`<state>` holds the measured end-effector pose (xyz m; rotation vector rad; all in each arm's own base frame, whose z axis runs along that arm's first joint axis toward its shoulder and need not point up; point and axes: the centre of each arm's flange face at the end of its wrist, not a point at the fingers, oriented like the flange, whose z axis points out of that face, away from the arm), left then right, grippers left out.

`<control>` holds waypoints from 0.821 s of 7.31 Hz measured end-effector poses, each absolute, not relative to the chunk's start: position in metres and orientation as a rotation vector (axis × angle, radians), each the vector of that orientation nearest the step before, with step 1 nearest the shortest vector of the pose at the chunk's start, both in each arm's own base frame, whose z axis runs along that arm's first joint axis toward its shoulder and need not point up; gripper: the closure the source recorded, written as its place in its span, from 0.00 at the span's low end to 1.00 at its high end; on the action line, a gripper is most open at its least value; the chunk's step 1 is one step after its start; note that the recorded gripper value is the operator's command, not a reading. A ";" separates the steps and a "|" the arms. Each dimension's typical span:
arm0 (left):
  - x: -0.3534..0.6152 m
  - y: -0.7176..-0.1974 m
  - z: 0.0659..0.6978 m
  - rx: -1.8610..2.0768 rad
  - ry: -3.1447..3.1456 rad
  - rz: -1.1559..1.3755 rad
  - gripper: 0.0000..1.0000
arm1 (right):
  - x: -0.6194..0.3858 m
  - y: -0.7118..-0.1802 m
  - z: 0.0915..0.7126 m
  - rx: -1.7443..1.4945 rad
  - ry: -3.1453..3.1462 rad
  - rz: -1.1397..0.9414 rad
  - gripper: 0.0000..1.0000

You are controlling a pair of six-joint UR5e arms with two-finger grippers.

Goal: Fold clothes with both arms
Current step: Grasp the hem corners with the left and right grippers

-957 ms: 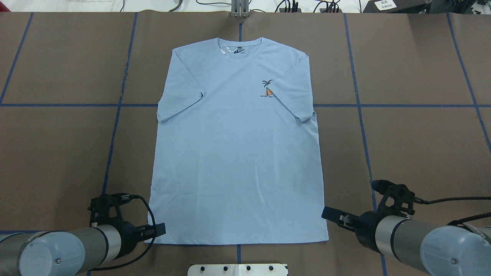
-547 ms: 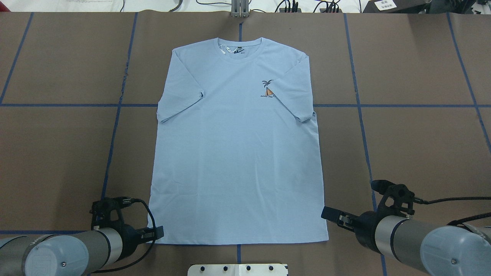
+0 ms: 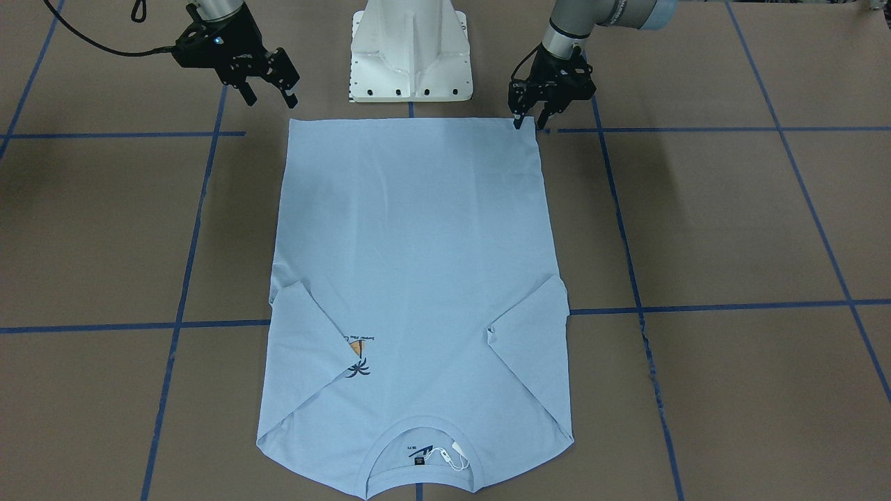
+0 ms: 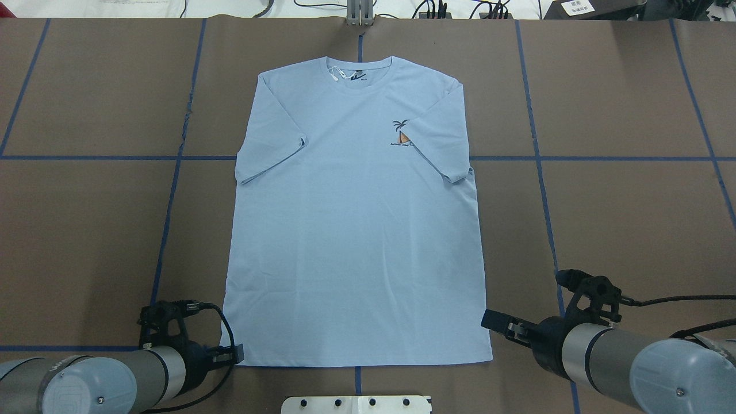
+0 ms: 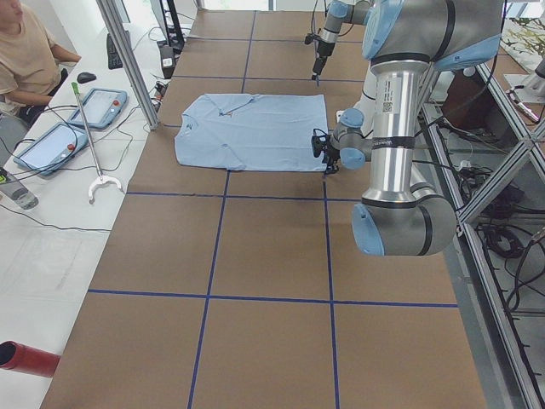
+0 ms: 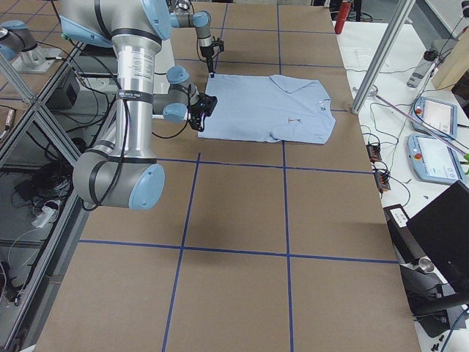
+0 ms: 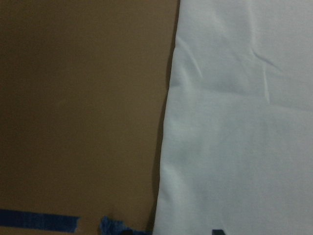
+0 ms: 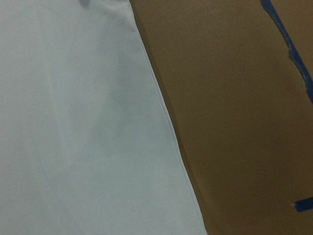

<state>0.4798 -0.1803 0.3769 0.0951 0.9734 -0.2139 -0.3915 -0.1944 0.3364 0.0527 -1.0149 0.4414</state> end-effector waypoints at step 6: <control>0.471 -0.176 0.355 0.084 1.019 -0.205 1.00 | -0.407 -0.171 0.343 0.054 -0.993 0.476 0.18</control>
